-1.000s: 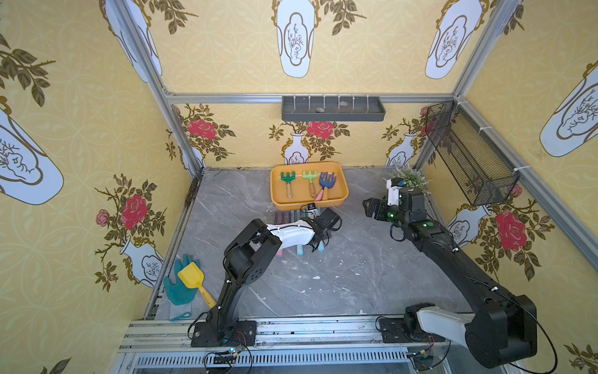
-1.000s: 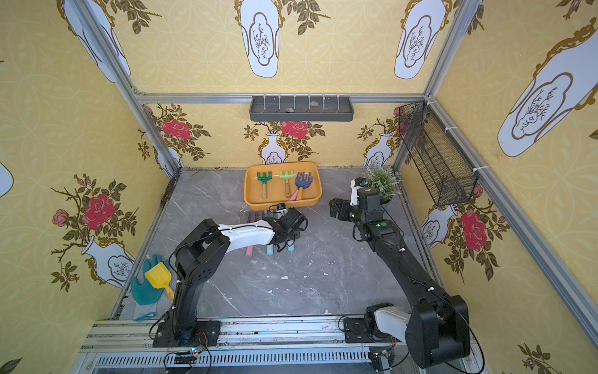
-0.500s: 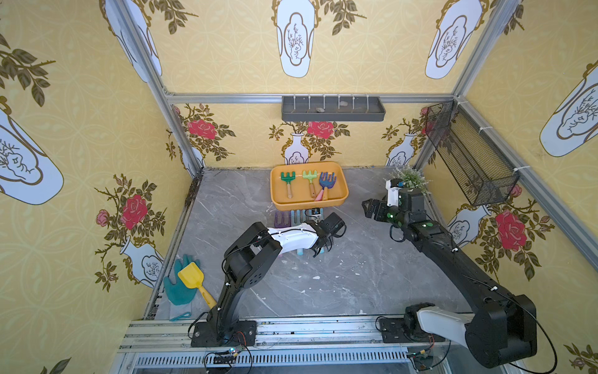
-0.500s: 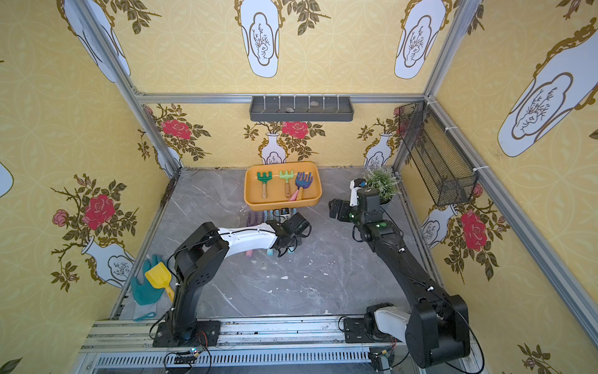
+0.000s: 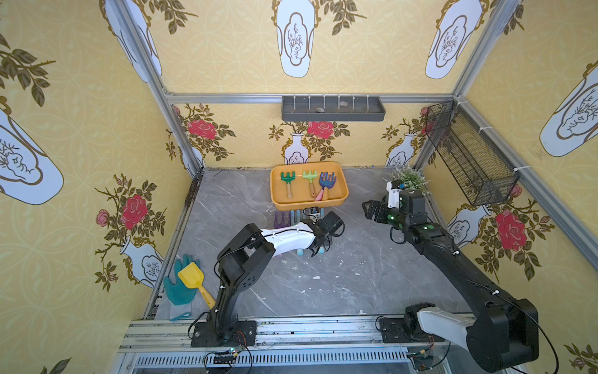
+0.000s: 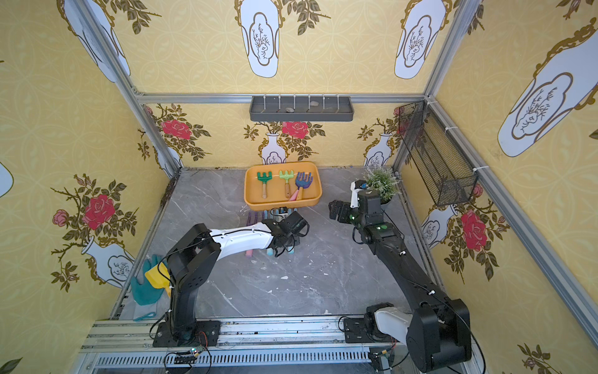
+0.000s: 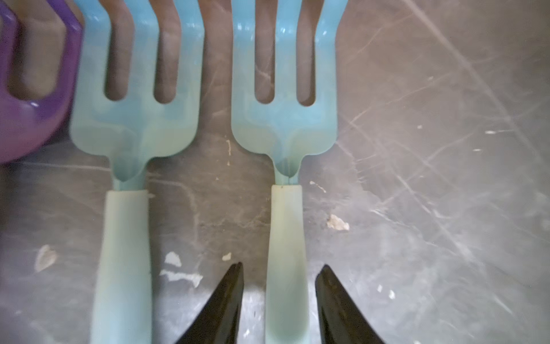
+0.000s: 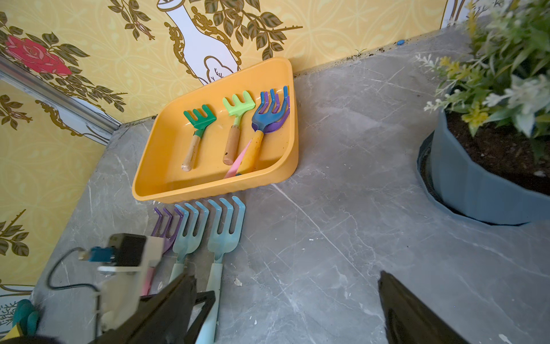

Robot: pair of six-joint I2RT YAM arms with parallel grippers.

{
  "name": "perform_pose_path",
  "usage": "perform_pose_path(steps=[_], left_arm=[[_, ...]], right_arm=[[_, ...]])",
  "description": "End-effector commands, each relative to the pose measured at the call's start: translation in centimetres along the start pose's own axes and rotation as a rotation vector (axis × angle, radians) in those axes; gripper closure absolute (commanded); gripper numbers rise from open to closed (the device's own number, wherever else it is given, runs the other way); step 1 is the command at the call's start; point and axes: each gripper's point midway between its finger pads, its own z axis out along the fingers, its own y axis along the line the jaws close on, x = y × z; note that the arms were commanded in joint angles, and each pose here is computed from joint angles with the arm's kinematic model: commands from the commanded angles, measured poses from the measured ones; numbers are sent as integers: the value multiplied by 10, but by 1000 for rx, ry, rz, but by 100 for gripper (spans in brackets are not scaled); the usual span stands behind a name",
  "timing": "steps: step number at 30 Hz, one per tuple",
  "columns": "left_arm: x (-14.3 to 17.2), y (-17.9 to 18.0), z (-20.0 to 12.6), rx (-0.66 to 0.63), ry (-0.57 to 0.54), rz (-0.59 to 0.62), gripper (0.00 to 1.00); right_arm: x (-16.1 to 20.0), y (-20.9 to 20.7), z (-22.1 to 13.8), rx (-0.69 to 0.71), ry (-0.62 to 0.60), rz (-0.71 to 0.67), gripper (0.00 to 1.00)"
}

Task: Take the hand rake out of the storage box
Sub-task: Place the rake at the center of the board.

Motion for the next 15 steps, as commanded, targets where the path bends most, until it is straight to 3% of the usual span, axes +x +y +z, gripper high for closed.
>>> perform_pose_path(steps=[1,2,4,5,9,15], left_arm=[[-27,4,-44,63,-109,23,36],[-37,9,-62,90,-161,23,28],[-59,20,-99,165,-271,36,4],[-68,26,-117,207,-333,51,0],[-94,65,-157,297,-556,97,0],[-93,136,-144,468,-537,-45,0]], right_arm=[[-8,3,3,-12,-34,3,3],[-8,3,5,-17,-29,7,2],[-4,11,12,-63,-9,8,3],[-3,17,17,-93,-3,10,3],[4,46,46,-111,44,-44,1],[6,76,110,-91,117,-107,22]])
